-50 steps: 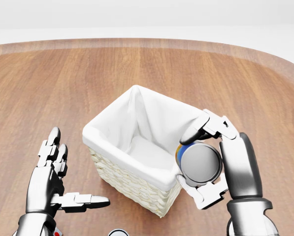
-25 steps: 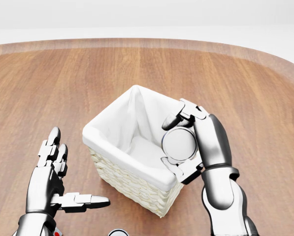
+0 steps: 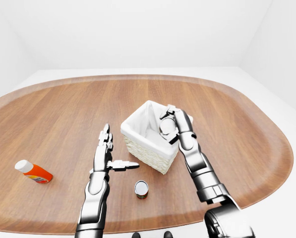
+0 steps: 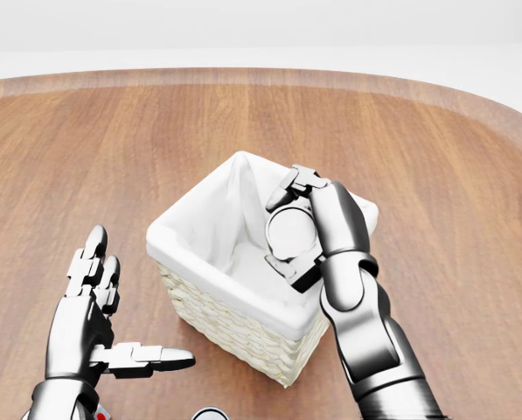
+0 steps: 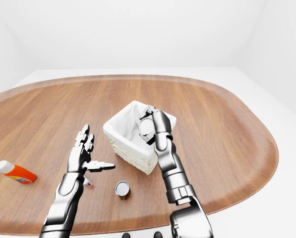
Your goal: Pick up the alphabet soup and the cream cheese box, and put them in the basket.
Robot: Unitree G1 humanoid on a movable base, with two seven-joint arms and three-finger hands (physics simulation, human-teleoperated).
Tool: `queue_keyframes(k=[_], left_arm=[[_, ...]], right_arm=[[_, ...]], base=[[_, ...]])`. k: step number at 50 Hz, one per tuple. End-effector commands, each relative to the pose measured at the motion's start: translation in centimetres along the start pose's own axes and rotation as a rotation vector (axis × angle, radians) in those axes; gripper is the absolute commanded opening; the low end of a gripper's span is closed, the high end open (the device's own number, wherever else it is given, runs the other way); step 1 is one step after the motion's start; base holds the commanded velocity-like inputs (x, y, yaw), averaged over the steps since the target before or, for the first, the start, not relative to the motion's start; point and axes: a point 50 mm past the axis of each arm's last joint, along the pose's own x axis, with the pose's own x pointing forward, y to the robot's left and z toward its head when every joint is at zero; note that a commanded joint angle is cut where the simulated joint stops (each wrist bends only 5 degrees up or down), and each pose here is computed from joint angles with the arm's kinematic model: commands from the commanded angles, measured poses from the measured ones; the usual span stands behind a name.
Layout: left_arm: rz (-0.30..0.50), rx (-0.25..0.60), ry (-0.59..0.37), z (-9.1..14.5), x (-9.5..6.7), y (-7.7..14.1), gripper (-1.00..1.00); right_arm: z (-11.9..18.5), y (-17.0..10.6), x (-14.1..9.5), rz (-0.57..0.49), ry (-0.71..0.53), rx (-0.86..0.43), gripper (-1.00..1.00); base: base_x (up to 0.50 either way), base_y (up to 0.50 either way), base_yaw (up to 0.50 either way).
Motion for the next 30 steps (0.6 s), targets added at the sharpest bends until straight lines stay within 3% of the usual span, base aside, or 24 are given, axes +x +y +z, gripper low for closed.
queue_keyframes(k=[1,11,12,13,14,15,17,30], left_arm=[[0.0,0.0,-0.001,0.1,0.0,0.0,1.0],[-0.002,-0.002,-0.005,0.1,0.0,0.0,1.0],[-0.002,-0.001,-0.005,0.1,0.0,0.0,1.0],[-0.003,-0.001,-0.005,0.1,0.0,0.0,1.0],[-0.004,-0.001,-0.006,0.1,0.0,0.0,1.0],[-0.004,-0.001,-0.006,0.1,0.0,0.0,1.0],[-0.004,-0.001,-0.007,0.1,-0.1,0.0,1.0],[-0.008,0.0,-0.012,0.2,-0.2,-0.1,1.0]], right_arm=[[-0.6,0.3,2.9,-0.015,0.093,-0.025,-1.0],[-1.0,0.4,3.5,0.005,0.137,0.032,-1.0],[-1.0,0.4,3.6,0.013,0.144,0.057,-0.89],[-0.8,0.3,3.6,0.003,0.134,0.047,-0.4],[-0.6,0.1,3.7,-0.006,0.13,0.047,0.69],[-0.6,0.0,3.7,-0.007,0.134,0.06,0.89],[-0.5,-0.1,3.7,-0.004,0.137,0.076,1.0],[0.9,-0.4,3.2,0.004,0.069,0.138,0.99]], base=[[0.0,0.0,0.0],[0.0,0.0,0.0],[0.0,0.0,0.0],[0.0,0.0,0.0],[0.0,0.0,0.0],[0.0,0.0,0.0],[0.0,0.0,0.0],[0.0,0.0,0.0]])
